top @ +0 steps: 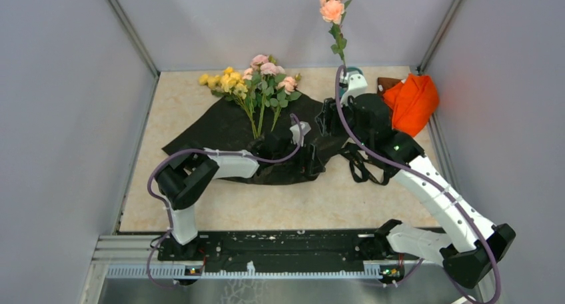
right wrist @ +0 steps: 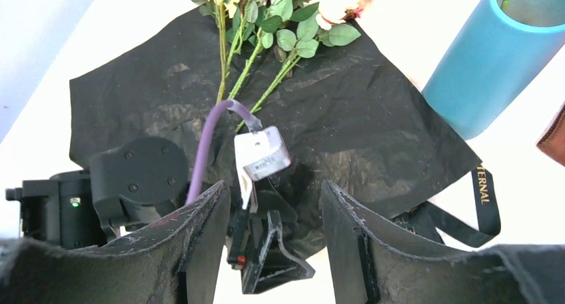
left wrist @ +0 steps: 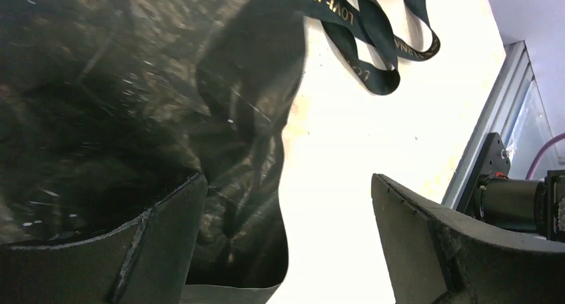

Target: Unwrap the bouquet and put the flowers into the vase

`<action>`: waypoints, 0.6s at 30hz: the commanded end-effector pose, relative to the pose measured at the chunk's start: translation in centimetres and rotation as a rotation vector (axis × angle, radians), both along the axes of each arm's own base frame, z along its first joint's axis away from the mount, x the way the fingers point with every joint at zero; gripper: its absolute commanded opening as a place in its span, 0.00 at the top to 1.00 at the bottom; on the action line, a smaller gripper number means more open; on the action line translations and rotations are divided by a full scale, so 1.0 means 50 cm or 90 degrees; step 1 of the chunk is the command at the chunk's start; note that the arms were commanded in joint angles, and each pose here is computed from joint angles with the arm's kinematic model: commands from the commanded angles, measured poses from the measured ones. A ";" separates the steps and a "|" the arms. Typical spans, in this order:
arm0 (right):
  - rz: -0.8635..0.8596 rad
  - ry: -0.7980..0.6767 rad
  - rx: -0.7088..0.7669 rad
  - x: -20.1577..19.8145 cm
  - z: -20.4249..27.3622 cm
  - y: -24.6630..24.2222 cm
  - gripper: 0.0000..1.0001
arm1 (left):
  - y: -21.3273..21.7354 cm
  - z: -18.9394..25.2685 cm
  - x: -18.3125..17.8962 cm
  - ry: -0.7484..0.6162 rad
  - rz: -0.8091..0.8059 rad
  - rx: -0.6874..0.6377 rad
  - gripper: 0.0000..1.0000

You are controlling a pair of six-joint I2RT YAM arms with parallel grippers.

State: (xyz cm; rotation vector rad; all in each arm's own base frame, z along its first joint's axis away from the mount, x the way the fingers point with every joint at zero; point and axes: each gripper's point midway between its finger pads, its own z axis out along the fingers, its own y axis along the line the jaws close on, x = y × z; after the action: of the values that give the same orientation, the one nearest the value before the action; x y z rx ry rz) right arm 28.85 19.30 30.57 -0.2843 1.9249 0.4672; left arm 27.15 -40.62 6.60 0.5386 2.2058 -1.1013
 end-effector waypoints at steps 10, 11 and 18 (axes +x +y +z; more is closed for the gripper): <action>0.019 0.002 0.028 0.045 -0.026 0.053 0.47 | 0.031 -0.068 -0.005 0.029 0.056 0.005 0.01; 0.018 0.009 0.023 0.051 -0.039 0.057 0.47 | 0.037 -0.069 -0.005 0.033 0.059 0.001 0.01; 0.018 0.050 0.000 0.088 -0.112 0.086 0.47 | 0.050 -0.043 -0.017 0.026 0.054 -0.014 0.01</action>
State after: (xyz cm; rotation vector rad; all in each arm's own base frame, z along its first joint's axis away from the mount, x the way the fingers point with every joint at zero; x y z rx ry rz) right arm 31.98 22.32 24.34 -0.3105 2.0439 0.4666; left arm 26.85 -39.41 5.06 0.4202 2.1886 -1.1380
